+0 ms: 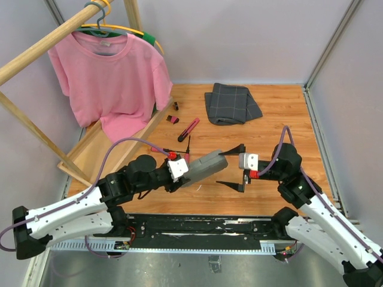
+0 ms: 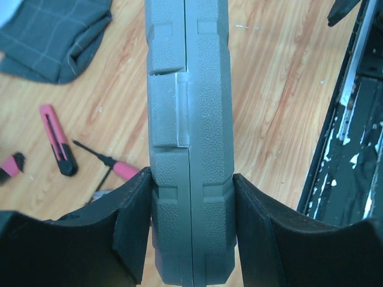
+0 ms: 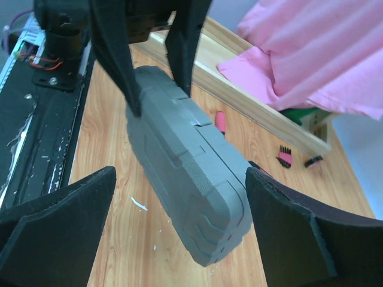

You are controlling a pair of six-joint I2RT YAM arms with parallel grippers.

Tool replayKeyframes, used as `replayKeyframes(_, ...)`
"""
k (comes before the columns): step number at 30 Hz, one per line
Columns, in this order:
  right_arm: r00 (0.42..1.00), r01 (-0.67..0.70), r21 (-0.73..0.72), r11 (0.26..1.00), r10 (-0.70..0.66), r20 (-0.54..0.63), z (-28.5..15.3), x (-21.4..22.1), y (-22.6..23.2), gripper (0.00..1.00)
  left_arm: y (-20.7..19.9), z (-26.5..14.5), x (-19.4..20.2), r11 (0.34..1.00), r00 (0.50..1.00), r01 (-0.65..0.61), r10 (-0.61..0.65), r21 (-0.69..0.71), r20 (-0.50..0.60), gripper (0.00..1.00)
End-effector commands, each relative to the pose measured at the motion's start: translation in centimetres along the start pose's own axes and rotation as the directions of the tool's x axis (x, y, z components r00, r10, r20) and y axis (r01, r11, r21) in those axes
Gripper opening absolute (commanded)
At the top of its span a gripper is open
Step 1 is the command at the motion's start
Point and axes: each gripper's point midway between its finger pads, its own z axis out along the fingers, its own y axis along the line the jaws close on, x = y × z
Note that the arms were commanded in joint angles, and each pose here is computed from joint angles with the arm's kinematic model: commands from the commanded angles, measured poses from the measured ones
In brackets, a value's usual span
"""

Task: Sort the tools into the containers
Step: Open the storage box at the center of the board.

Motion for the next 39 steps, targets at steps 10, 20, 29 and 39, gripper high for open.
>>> replayKeyframes(10,0.983,0.159,-0.129,0.979,-0.169,-0.075,2.0,0.3,1.1,0.88,-0.9,0.0,0.1,0.911,0.918,-0.396,0.391,0.114,0.067,0.00)
replayKeyframes(20,0.935,0.098,-0.218,0.971,-0.165,-0.314,3.0,4.5,1.9,0.84,0.8,0.1,0.0,0.878,0.879,-0.476,0.476,0.048,0.029,0.00)
replayKeyframes(29,0.869,0.074,-0.199,0.977,-0.161,-0.467,3.5,7.0,0.9,0.73,1.1,-0.1,-1.0,0.861,0.861,-0.508,0.507,0.027,0.047,0.00)
replayKeyframes(39,0.847,0.075,-0.202,0.976,-0.170,-0.503,4.3,8.0,1.1,0.40,1.4,-0.4,-1.7,0.873,0.869,-0.488,0.488,-0.015,0.078,0.09)
